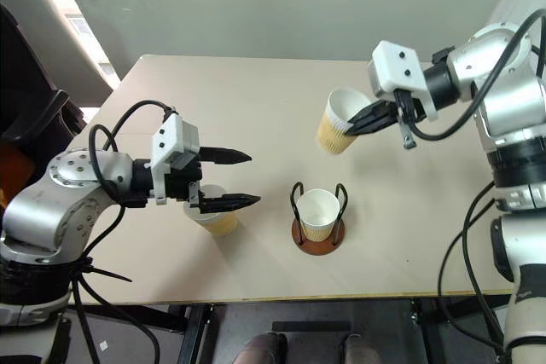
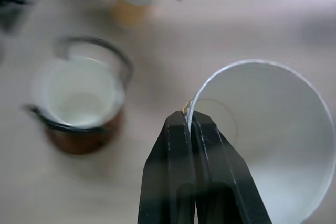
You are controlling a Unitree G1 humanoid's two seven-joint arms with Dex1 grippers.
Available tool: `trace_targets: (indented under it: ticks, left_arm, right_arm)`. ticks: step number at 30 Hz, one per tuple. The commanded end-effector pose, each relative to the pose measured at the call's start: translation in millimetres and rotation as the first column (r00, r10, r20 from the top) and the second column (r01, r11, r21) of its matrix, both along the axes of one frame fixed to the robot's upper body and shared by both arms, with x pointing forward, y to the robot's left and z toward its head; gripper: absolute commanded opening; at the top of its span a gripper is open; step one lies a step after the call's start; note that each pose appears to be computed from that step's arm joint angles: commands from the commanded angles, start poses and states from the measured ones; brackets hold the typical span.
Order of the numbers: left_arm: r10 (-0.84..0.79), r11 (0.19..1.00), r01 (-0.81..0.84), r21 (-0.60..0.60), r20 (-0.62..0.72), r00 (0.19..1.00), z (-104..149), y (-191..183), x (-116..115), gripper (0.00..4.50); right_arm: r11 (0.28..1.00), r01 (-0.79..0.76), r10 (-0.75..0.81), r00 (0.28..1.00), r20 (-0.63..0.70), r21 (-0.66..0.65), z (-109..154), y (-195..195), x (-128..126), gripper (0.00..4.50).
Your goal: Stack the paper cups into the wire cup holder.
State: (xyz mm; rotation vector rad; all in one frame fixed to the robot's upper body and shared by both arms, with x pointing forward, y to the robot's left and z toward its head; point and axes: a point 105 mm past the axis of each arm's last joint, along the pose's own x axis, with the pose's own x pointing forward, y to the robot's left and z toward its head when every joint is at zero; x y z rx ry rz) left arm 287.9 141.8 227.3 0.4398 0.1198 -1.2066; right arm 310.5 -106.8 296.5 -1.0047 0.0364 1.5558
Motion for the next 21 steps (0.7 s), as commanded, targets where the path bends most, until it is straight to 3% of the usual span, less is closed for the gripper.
trace_targets:
  ticks: [1,19,21]
  left_arm:
    - [-0.042,0.999,0.042,-0.006,0.0,0.999,4,1,-9,4.5]
    - [-0.045,0.998,0.045,0.034,-0.011,0.999,-5,-1,-13,4.5]
    - [-0.045,0.998,0.046,0.035,-0.011,0.999,-5,-1,-13,4.5]
  right_arm:
    - [0.994,-0.109,0.108,0.994,-0.015,-0.027,-2,15,-28,0.03]
    - [0.97,-0.14,0.148,0.989,0.027,-0.197,-39,24,-26,0.03]
    - [0.967,-0.145,0.154,0.988,0.027,-0.21,-41,24,-25,0.41]
